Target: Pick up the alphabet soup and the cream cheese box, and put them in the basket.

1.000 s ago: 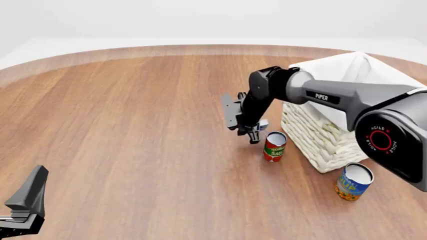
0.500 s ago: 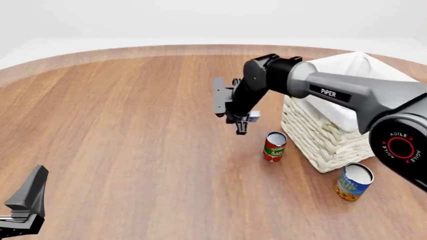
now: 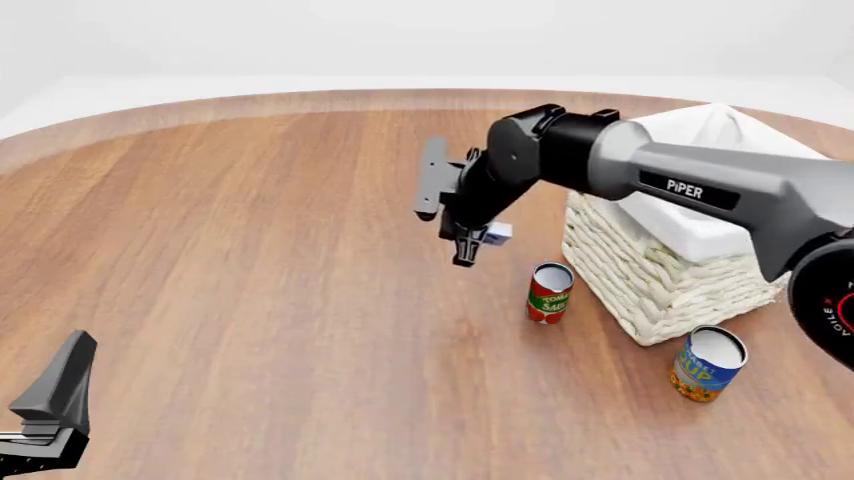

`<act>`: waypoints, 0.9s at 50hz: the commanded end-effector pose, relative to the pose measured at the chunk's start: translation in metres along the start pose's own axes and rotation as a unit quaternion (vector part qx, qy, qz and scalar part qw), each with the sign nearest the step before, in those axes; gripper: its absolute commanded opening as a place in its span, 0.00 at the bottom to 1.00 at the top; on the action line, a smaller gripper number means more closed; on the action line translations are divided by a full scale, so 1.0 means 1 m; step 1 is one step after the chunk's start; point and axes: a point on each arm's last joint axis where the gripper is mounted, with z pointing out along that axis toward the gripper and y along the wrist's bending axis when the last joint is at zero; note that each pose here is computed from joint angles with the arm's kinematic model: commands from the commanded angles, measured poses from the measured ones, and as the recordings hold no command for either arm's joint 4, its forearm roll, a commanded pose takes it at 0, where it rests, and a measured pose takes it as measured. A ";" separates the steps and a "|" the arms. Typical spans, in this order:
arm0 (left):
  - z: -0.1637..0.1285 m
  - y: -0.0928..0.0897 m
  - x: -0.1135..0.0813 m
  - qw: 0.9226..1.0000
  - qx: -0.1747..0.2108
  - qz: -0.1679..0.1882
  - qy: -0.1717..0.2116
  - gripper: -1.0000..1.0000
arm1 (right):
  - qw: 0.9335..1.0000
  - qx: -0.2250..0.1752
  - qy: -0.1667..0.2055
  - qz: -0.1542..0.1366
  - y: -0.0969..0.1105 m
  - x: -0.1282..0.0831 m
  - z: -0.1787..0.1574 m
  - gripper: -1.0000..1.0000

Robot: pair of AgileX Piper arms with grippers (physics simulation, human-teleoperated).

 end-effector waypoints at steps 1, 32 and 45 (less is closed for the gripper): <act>0.000 0.000 0.000 1.000 0.000 0.000 0.000 1.00 | 0.999 0.024 -0.018 0.043 0.003 0.002 -0.013 0.00; 0.000 0.000 0.000 1.000 0.000 0.000 0.000 1.00 | 0.989 0.056 -0.081 0.113 0.031 -0.009 -0.057 0.00; 0.000 0.000 0.000 1.000 0.000 0.000 0.000 1.00 | 0.984 0.063 -0.099 0.136 0.040 -0.007 -0.071 0.00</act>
